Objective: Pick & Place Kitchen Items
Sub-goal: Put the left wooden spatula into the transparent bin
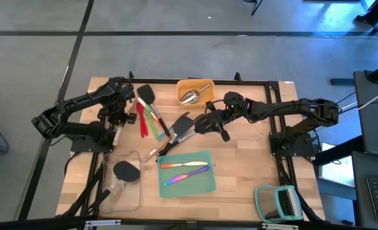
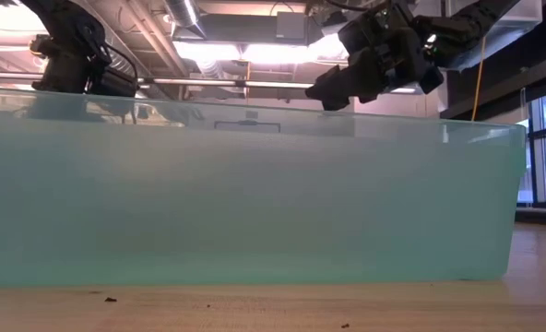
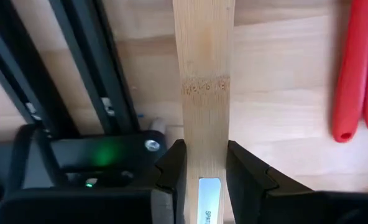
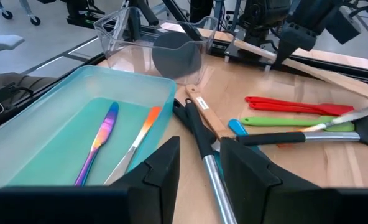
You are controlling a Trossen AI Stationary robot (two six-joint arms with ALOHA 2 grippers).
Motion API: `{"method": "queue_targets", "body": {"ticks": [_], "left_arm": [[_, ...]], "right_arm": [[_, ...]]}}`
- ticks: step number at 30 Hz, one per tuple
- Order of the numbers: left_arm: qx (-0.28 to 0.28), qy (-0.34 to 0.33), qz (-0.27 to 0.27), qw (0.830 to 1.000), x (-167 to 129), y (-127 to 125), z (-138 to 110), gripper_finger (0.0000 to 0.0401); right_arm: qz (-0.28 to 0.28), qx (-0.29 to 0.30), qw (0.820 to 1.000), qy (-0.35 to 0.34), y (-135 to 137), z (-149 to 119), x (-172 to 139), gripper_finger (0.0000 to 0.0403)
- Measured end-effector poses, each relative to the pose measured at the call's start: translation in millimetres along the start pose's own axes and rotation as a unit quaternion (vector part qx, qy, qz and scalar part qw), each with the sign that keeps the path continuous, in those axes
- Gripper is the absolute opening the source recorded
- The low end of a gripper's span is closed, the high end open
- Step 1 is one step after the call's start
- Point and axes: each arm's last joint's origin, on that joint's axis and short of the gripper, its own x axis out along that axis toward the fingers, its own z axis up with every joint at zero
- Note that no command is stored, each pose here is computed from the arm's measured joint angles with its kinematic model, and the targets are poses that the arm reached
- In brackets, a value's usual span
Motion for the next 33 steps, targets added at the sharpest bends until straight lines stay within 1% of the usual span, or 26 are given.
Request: {"method": "queue_targets", "body": {"ticks": [3,10,12,15,19,23,26,29,33], "left_arm": [[0.002,0.012,-0.02,1.0,-0.2,-1.3,-0.6,0.0078],[0.008,0.026,-0.038,0.999,-3.8,-2.8,-1.4,0.0078],[0.008,0.023,-0.037,0.999,-10.8,-3.8,-1.0,0.0078],[0.015,-0.001,-0.029,0.999,-27.9,-6.3,1.4,0.0078],[0.027,-0.028,-0.042,0.998,-55.5,-13.3,1.9,0.0078],[0.039,-0.031,-0.041,0.998,-78.8,-21.6,-8.2,0.0078],[0.046,-0.025,-0.035,0.998,-90.7,-28.5,-19.7,0.0078],[0.051,-0.005,-0.027,0.998,-94.9,-35.4,-33.2,0.0078],[0.058,0.035,-0.031,0.997,-92.6,-47.0,-52.9,0.0078]], "right_arm": [[0.005,-0.003,1.0,-0.001,2.8,1.0,1.9,0.0119],[0.008,-0.006,1.0,-0.004,4.4,2.1,3.0,0.0119],[0.008,-0.007,1.0,-0.004,4.4,2.1,3.0,0.0119],[0.008,-0.008,1.0,-0.005,4.3,2.3,3.0,0.0119],[0.007,-0.01,1.0,-0.006,4.3,2.5,3.0,0.0119],[0.007,-0.01,1.0,-0.006,4.3,2.4,3.0,0.0119],[0.008,-0.01,1.0,-0.005,4.4,2.2,3.0,0.0119],[0.008,-0.009,1.0,-0.004,4.4,2.1,3.0,0.0119],[0.008,-0.009,1.0,-0.003,4.5,1.8,3.0,0.0119]]}}
